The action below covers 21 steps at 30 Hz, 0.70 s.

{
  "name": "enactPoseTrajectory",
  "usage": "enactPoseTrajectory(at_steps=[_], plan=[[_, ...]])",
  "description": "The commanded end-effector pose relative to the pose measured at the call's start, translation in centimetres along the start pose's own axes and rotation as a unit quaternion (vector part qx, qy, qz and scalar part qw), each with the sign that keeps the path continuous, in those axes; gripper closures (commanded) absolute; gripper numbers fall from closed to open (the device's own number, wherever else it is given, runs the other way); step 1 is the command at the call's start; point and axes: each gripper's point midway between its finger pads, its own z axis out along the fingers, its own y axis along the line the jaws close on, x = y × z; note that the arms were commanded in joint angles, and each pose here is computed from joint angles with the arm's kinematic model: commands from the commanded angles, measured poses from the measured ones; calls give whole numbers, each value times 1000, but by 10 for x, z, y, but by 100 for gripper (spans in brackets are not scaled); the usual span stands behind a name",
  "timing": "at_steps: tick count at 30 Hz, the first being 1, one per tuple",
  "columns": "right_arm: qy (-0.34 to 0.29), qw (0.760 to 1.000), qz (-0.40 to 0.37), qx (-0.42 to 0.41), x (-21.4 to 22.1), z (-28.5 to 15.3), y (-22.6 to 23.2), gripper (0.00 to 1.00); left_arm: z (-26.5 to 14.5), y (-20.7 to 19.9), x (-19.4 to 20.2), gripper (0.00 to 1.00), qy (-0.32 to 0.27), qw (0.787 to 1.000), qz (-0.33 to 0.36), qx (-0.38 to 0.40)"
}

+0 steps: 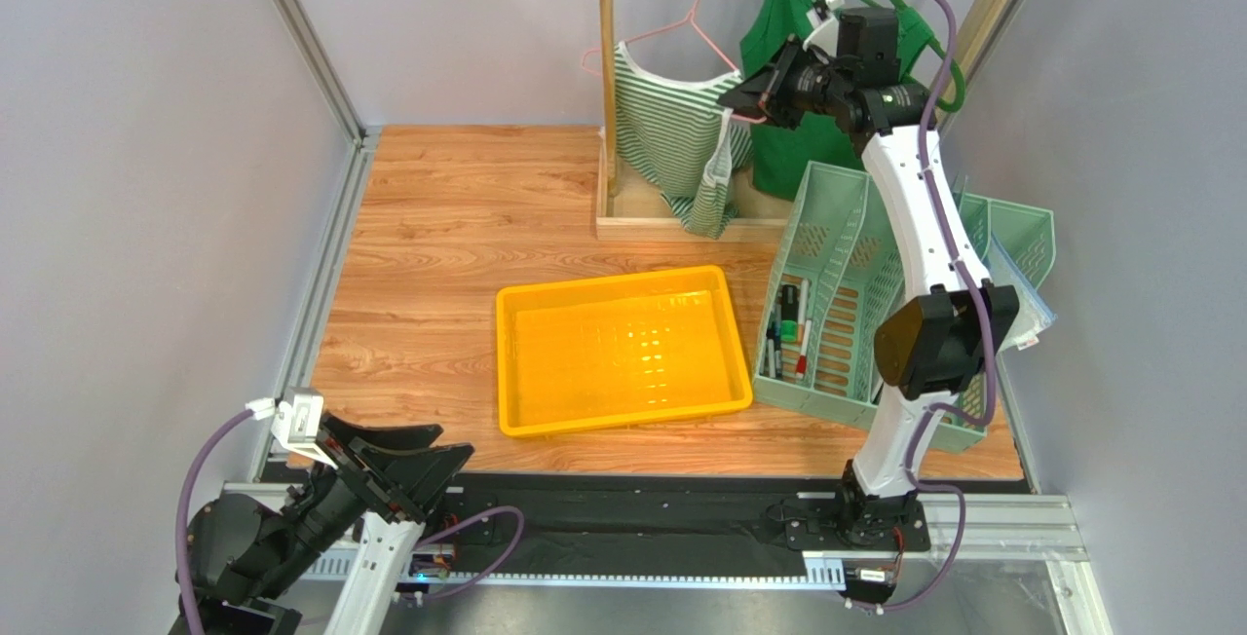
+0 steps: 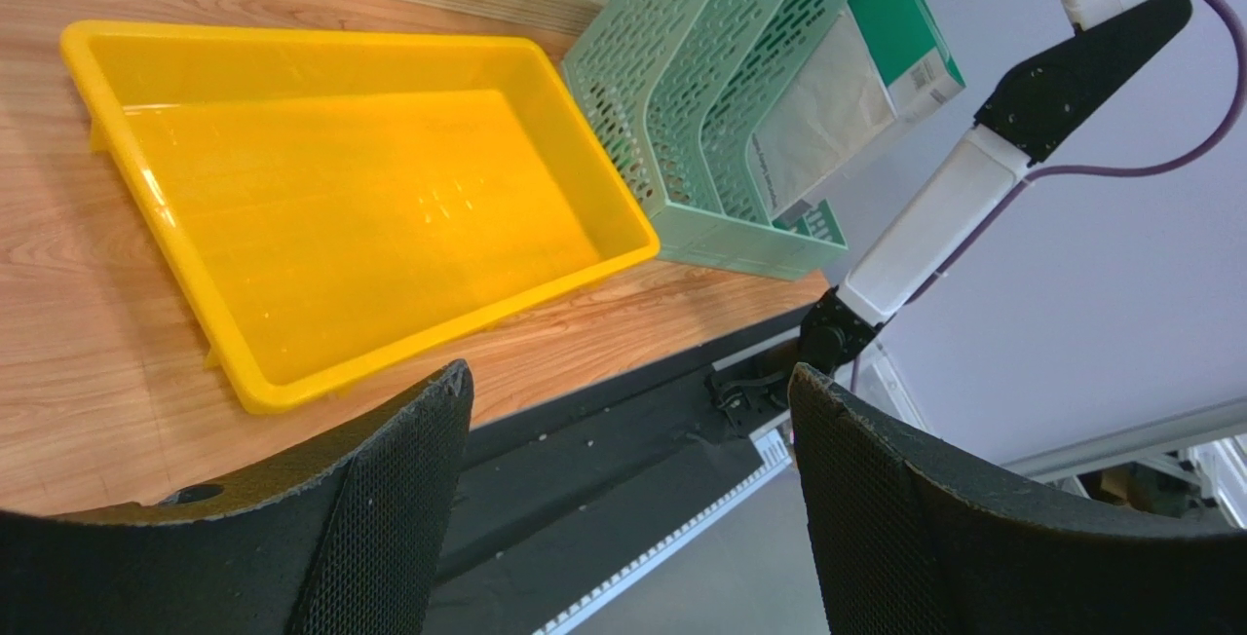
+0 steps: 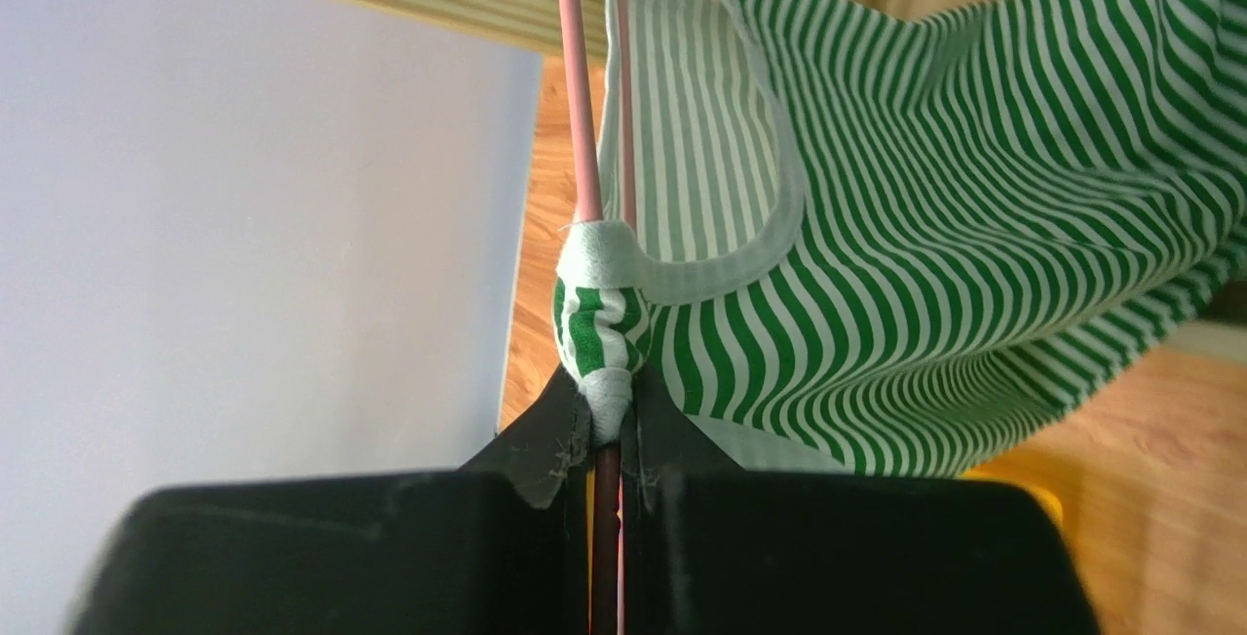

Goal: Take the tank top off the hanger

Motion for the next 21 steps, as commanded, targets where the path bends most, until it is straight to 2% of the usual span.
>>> enactPoseTrajectory(at_steps=[1, 2, 4, 7, 8, 9, 14, 15, 17, 21], plan=[[-46, 996, -67, -44, 1, -51, 46, 100, 2, -7, 0, 16, 13, 1000, -3, 13], [-40, 997, -61, -27, 10, -50, 32, 100, 4, -6, -1, 16, 17, 1000, -4, 11], [-67, 994, -85, -7, 13, -71, 32, 100, 10, -5, -3, 16, 29, 1000, -2, 7], [-90, 989, -106, 51, 25, -90, 9, 100, 18, -4, -6, 16, 40, 999, -4, 4], [-110, 985, -120, 53, 28, -111, 17, 100, 19, -4, -7, 16, 39, 999, -4, 5], [-113, 983, -117, 81, 35, -115, 2, 100, 21, -4, -9, 17, 37, 999, -4, 6], [-163, 966, -158, 125, 50, -167, -1, 100, 29, 6, -5, 18, 46, 999, -19, -11], [-188, 959, -164, 134, 52, -186, 2, 100, 31, 8, -3, 18, 51, 998, -24, -13], [-208, 952, -176, 140, 53, -203, 6, 100, 39, 13, -1, 18, 59, 998, -32, -17], [-238, 944, -206, 96, 55, -227, 37, 100, 58, 15, -1, 18, 73, 996, -48, -3]])
